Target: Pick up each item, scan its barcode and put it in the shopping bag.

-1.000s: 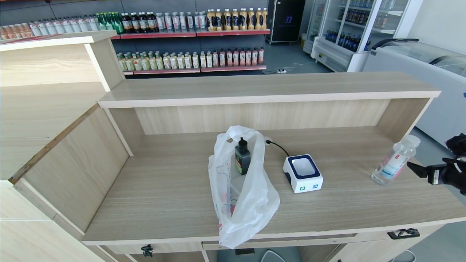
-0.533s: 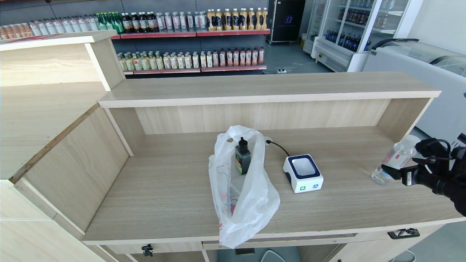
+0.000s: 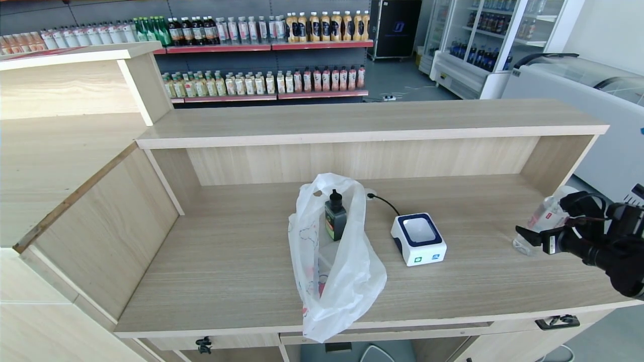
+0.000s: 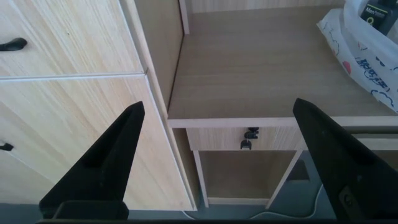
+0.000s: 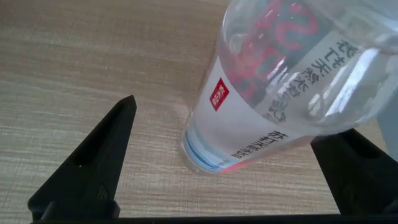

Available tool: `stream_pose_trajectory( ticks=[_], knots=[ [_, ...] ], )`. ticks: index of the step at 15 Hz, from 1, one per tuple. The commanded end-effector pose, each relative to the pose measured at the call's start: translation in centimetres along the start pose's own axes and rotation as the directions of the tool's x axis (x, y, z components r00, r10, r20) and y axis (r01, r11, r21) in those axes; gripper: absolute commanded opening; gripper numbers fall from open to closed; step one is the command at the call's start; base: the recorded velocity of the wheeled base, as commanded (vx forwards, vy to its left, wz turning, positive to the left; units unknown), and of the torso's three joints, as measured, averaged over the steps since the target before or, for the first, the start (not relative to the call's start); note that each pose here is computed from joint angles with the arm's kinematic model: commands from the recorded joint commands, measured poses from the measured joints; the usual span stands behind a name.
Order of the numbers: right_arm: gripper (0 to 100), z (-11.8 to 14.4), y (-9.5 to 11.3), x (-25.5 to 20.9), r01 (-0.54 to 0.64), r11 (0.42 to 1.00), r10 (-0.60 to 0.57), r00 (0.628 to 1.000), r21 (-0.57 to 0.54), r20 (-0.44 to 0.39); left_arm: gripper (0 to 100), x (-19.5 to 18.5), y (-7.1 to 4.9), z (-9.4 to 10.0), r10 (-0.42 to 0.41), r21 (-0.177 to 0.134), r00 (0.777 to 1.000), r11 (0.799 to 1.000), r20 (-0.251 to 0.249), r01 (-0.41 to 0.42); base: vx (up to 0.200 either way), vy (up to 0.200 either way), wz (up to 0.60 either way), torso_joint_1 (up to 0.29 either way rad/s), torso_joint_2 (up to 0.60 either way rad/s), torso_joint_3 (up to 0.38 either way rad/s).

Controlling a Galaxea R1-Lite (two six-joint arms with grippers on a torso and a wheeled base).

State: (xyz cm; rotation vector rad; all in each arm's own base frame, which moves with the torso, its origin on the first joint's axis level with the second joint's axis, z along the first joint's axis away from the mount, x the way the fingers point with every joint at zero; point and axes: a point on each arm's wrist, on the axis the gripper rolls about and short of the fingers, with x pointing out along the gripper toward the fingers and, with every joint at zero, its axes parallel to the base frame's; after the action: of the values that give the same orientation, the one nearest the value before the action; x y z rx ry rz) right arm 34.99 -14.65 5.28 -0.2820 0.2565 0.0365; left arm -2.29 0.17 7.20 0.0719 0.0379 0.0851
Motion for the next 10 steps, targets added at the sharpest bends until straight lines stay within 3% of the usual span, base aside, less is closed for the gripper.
stream_pose_trajectory(
  ticks=[1,10],
  knots=[
    [100,-0.1,0.4,0.6,-0.013,1.000,0.013,1.000,-0.003,0.002,100,0.0,0.0,0.0,0.001,0.000,1.000,1.000,0.000,-0.001,0.000,0.000,0.00,0.000,0.00,0.000],
    [100,-0.1,1.1,2.0,-0.033,0.999,0.033,0.999,-0.013,0.028,100,0.0,0.0,0.0,0.001,0.000,1.000,1.000,0.000,-0.001,0.000,0.000,0.00,0.000,0.00,0.000]
  ],
)
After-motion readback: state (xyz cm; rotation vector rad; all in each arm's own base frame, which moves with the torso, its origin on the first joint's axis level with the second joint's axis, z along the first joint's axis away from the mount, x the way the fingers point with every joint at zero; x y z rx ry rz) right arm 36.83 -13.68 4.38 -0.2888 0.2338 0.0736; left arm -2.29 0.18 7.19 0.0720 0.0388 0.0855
